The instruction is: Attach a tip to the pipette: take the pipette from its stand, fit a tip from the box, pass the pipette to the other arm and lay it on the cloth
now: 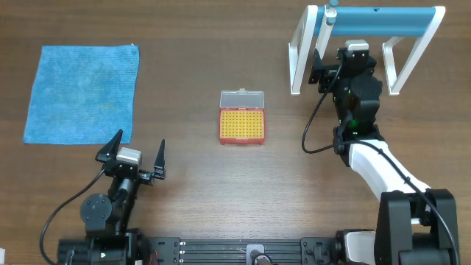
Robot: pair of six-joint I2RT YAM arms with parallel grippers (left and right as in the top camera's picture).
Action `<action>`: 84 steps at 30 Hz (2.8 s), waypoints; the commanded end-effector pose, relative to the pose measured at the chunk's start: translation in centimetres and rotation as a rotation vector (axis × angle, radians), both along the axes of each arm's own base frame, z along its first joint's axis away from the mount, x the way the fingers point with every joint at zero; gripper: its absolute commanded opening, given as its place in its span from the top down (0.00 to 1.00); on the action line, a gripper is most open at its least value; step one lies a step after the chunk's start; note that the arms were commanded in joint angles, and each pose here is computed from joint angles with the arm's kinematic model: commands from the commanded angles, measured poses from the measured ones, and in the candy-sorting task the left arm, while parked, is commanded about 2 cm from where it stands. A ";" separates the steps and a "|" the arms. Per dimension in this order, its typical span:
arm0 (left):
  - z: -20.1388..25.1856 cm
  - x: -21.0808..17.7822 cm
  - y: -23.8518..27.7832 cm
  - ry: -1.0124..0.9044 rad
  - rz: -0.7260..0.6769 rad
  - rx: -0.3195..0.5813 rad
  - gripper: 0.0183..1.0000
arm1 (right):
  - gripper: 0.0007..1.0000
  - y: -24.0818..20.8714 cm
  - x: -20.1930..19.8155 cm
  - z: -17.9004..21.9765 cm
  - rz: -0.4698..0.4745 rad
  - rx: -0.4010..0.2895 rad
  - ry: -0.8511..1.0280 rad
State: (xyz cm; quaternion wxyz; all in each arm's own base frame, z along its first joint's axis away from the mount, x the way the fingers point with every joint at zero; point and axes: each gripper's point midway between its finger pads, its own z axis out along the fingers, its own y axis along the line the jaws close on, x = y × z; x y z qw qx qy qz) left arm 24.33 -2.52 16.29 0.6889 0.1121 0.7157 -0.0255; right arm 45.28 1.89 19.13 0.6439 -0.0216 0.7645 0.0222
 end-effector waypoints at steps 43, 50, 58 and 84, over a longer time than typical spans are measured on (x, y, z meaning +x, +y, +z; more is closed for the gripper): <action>0.0 -0.1 -0.2 0.000 -0.008 0.002 0.03 | 0.42 0.9 4.0 -1.9 0.029 0.047 0.031; 0.0 -0.1 -0.1 0.000 -0.007 0.002 0.04 | 0.91 0.9 4.0 -1.9 0.029 0.047 0.031; 0.0 -0.1 -0.1 0.000 -0.007 0.002 0.04 | 0.92 0.9 4.0 -1.8 0.028 0.047 0.030; -0.1 -0.1 -0.1 0.001 -0.007 0.002 0.03 | 0.92 5.4 1.1 3.9 0.184 0.062 -0.103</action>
